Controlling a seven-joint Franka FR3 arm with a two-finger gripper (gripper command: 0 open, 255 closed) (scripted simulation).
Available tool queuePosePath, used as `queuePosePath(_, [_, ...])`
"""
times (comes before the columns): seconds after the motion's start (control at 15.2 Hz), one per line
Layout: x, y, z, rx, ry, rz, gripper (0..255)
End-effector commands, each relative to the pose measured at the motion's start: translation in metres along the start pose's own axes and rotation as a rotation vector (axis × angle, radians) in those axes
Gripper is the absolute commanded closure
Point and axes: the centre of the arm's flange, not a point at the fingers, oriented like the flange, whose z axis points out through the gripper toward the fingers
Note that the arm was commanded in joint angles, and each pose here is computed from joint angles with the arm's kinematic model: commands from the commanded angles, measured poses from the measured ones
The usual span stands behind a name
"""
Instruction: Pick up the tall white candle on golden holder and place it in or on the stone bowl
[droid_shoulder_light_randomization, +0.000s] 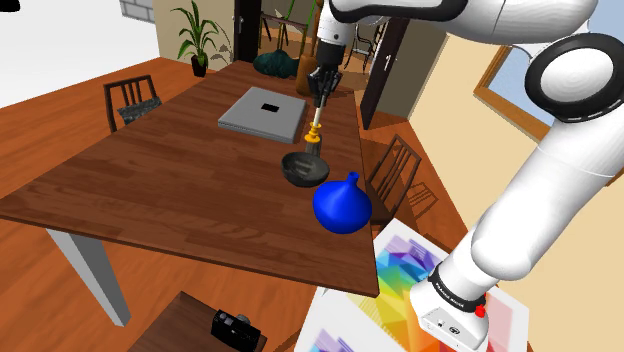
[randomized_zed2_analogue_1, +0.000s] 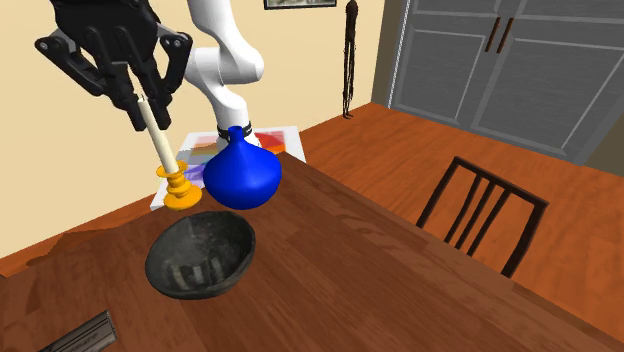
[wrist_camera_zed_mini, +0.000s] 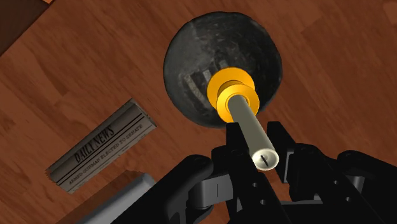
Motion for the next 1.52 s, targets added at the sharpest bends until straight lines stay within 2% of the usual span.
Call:
queuePosePath(0.0, [0.001,0.000,0.010,0.000,0.000,0.000,255])
queuePosePath(1.06, [0.004,0.000,0.095,0.000,0.000,0.000,255])
queuePosePath(1.45, [0.004,0.000,0.099,0.000,0.000,0.000,255])
